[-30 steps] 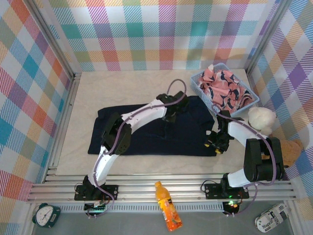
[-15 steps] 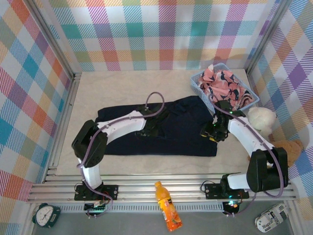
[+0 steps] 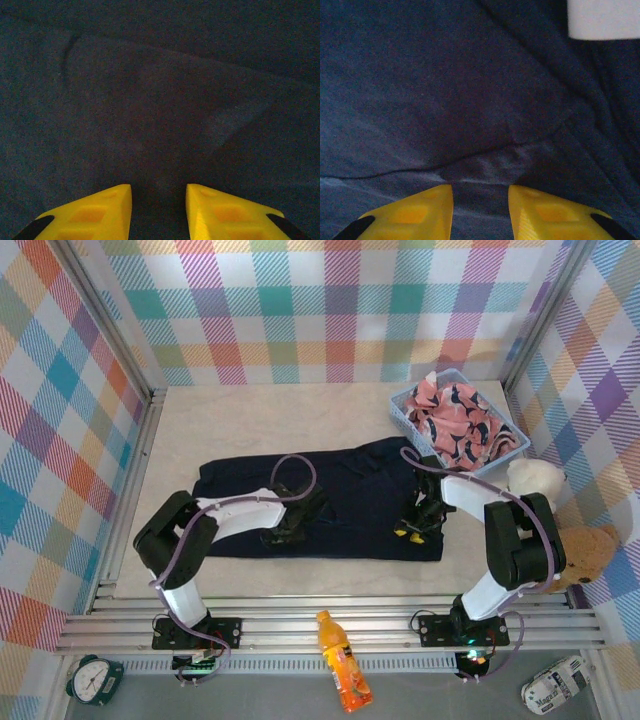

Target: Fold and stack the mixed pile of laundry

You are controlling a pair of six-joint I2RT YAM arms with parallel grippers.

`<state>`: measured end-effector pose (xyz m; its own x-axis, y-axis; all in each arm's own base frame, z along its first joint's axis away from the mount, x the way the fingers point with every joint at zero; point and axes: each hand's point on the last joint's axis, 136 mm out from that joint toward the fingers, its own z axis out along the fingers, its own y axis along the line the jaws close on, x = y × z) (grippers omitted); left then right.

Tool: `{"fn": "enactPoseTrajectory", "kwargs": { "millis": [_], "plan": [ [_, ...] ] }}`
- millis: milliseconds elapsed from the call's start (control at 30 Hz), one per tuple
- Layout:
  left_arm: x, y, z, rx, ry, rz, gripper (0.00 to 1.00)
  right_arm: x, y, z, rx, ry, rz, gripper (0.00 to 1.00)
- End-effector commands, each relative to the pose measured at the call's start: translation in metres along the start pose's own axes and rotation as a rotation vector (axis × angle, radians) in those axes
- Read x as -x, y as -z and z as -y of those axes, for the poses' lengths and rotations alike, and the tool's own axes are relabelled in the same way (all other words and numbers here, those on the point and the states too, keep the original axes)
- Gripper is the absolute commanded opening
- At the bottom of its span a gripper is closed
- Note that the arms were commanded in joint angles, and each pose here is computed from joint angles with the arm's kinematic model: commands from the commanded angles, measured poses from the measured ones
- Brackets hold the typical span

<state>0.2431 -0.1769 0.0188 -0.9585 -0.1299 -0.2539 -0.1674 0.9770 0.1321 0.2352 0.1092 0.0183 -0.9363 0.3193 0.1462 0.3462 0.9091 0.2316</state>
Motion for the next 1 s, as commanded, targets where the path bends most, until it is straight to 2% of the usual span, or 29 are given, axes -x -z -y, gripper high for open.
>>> {"fn": "enactPoseTrajectory", "kwargs": {
  "millis": [0, 67, 200, 267, 333, 467, 600, 733, 967],
  "plan": [
    [-0.039, -0.005, -0.033, 0.087, 0.031, -0.112, 0.35, -0.012, 0.001, 0.011, -0.046, -0.019, -0.046, 0.39],
    [-0.031, 0.006, -0.033, 0.071, 0.026, -0.097, 0.41, -0.007, 0.012, -0.003, -0.001, 0.001, -0.028, 0.44],
    [0.024, 0.034, -0.026, 0.000, 0.066, -0.026, 0.75, 0.017, 0.047, -0.035, 0.081, 0.043, 0.063, 0.64],
    [0.057, 0.041, -0.025, -0.051, 0.121, -0.011, 0.80, 0.031, 0.063, -0.051, 0.113, 0.060, 0.102, 0.74],
    [0.092, 0.044, -0.028, -0.092, 0.173, 0.004, 0.81, 0.048, 0.076, -0.064, 0.126, 0.074, 0.144, 0.77],
    [0.151, 0.035, -0.033, -0.137, 0.236, 0.030, 0.81, 0.091, 0.090, -0.091, 0.134, 0.068, 0.210, 0.73],
    [0.182, 0.010, -0.038, -0.149, 0.294, 0.021, 0.81, 0.131, 0.085, -0.122, 0.187, 0.050, 0.237, 0.64],
    [0.183, -0.014, -0.039, -0.128, 0.291, -0.022, 0.81, 0.149, 0.068, -0.143, 0.194, 0.047, 0.221, 0.55],
    [0.161, -0.040, -0.042, -0.096, 0.281, -0.079, 0.81, 0.149, 0.024, -0.156, 0.161, 0.043, 0.156, 0.47]
  ]
}}
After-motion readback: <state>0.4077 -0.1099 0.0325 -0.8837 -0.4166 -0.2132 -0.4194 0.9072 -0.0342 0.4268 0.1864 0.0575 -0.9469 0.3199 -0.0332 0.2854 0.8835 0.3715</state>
